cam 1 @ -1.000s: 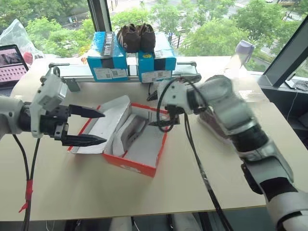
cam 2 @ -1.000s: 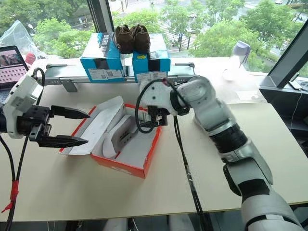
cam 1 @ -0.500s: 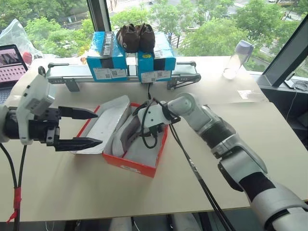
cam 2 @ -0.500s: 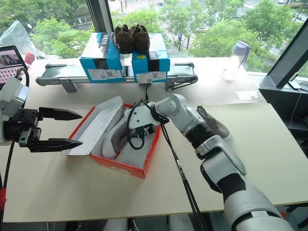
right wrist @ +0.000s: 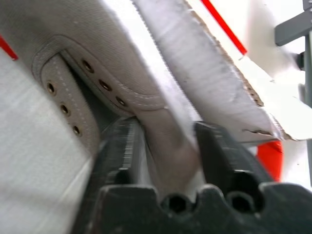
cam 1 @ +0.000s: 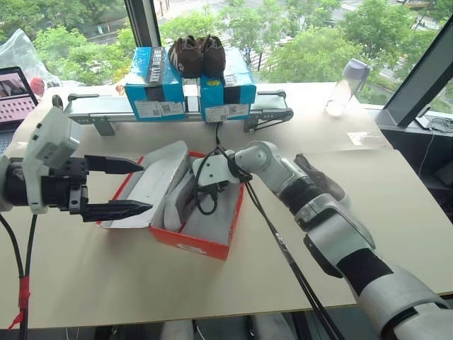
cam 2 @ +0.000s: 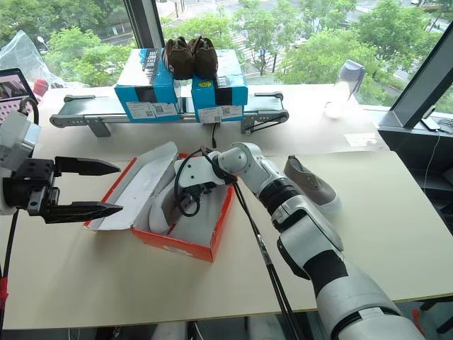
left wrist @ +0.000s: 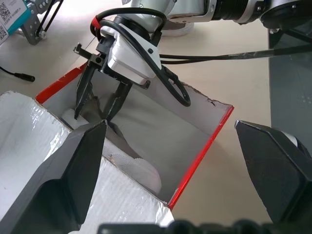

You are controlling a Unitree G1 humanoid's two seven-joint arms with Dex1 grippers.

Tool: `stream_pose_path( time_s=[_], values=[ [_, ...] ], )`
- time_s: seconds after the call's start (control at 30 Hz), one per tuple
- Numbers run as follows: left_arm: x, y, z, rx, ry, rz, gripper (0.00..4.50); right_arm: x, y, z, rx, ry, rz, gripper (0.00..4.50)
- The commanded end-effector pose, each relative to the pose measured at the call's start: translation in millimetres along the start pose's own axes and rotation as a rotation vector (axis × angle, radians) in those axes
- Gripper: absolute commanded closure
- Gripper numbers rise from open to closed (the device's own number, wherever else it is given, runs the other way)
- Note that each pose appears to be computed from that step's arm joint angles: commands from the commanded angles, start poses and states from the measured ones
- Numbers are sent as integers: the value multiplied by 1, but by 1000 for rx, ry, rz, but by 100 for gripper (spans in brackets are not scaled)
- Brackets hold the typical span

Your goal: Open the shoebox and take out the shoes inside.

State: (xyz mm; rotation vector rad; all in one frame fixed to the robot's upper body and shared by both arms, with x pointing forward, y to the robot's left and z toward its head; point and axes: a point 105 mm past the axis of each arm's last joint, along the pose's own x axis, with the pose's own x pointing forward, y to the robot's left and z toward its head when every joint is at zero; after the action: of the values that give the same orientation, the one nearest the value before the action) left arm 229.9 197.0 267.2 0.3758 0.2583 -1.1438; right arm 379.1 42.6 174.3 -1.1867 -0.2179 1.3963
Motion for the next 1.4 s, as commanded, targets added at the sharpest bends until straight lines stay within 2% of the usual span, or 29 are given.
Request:
stream_pose_path(
  time_s=[0.03, 0.07, 0.1, 0.4, 0.5, 0.63, 0.77, 0.83, 0.9, 0.93, 1.17, 1.4],
  values=[
    [-2, 2, 5, 50, -4, 14, 0, -1, 0, 7, -16, -26, 15, 412],
    [-2, 2, 5, 50, -5, 13, 0, -2, -1, 8, -16, -28, 13, 438],
    [-2, 3, 4, 51, -5, 12, 0, -4, -1, 9, -17, -30, 13, 446],
    [1, 7, -1, 62, -10, -20, 0, -60, -16, 55, 64, -157, 64, 446],
    [4, 9, -1, 70, -18, -31, 0, -85, -28, 65, 176, -197, 37, 446],
    [9, 12, -2, 75, -28, -48, 0, -114, -47, 63, 381, -229, -56, 446],
    [14, 14, -3, 79, -38, -73, 0, -154, -83, 46, 724, -261, -284, 446],
    [16, 15, -3, 80, -42, -83, 0, -173, -87, 33, 835, -246, -367, 446],
    [19, 15, -3, 80, -46, -98, 0, -183, -71, 11, 853, -84, -414, 446],
    [22, 16, -3, 80, -49, -108, 0, -187, -61, 6, 892, -53, -410, 446],
    [34, 21, -1, 85, -61, -153, 0, -218, -30, -5, 1410, -135, -393, 446],
    [42, 25, -2, 90, -64, -182, 0, -230, 15, -43, 1537, 17, -452, 446]
  ],
)
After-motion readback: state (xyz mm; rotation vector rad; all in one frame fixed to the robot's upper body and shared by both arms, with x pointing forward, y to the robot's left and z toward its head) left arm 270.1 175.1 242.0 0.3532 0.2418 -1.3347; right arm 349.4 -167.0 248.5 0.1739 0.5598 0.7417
